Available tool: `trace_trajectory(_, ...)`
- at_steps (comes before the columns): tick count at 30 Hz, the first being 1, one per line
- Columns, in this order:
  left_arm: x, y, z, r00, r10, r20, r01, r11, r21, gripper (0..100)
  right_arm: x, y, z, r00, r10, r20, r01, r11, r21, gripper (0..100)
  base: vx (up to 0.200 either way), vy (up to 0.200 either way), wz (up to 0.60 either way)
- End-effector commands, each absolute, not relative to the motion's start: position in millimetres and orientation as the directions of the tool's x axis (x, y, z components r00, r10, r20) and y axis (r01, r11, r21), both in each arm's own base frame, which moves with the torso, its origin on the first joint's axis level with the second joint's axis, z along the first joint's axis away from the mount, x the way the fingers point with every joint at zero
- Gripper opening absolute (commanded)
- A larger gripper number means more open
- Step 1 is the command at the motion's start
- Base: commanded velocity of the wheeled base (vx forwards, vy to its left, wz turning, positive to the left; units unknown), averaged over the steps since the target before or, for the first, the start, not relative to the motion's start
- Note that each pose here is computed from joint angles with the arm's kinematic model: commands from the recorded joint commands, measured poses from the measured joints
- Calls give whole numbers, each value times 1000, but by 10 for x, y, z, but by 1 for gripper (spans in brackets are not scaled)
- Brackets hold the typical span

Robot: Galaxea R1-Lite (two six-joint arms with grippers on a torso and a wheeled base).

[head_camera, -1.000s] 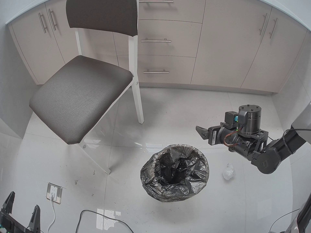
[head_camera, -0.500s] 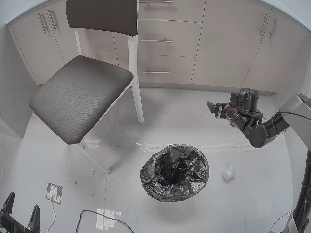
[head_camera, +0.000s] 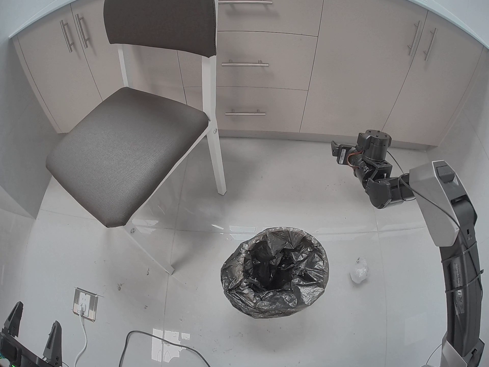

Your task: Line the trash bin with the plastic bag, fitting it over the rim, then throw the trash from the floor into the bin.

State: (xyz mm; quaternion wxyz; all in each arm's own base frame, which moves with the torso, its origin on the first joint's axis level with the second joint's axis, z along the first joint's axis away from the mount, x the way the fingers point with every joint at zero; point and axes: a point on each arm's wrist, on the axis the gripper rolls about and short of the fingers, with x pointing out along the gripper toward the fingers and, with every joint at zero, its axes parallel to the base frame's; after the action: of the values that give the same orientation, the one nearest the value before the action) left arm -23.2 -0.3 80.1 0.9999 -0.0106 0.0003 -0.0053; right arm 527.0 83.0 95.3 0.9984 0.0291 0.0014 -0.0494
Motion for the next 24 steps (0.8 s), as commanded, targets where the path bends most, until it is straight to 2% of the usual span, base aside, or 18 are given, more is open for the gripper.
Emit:
trace_trajectory(1,-232,-3,761,1000,-9,-2,9,1000,-25,100,5583,438,73,971,-218,-95,221,975,18,100,0,0,0)
trace_trajectory(7,-232,-3,758,1000,-9,-5,9,1000,-25,100,5550,273,-589,924,-284,-258,271,959,-85,100,0,0,0)
trace_trajectory(8,-232,-3,758,1000,-9,-5,9,1000,-25,100,5550,273,-589,924,-284,-258,271,959,-85,100,0,0,0)
trace_trajectory(9,-232,-2,758,1000,-8,-5,8,1000,-25,100,5519,253,-790,904,-289,-314,268,957,-110,100,0,0,0)
trace_trajectory(16,-232,-2,758,1000,-8,-5,8,1000,-26,100,5385,173,-1402,833,-329,-445,256,942,-218,100,0,0,0)
trace_trajectory(20,-232,-2,758,1000,-8,-5,8,1000,-26,100,5287,134,-1669,773,-347,-532,242,935,-259,100,0,0,0)
trace_trajectory(24,-232,-2,758,1000,-8,-5,8,1000,-28,100,5236,67,-1736,720,-362,-593,231,930,-287,100,0,0,0)
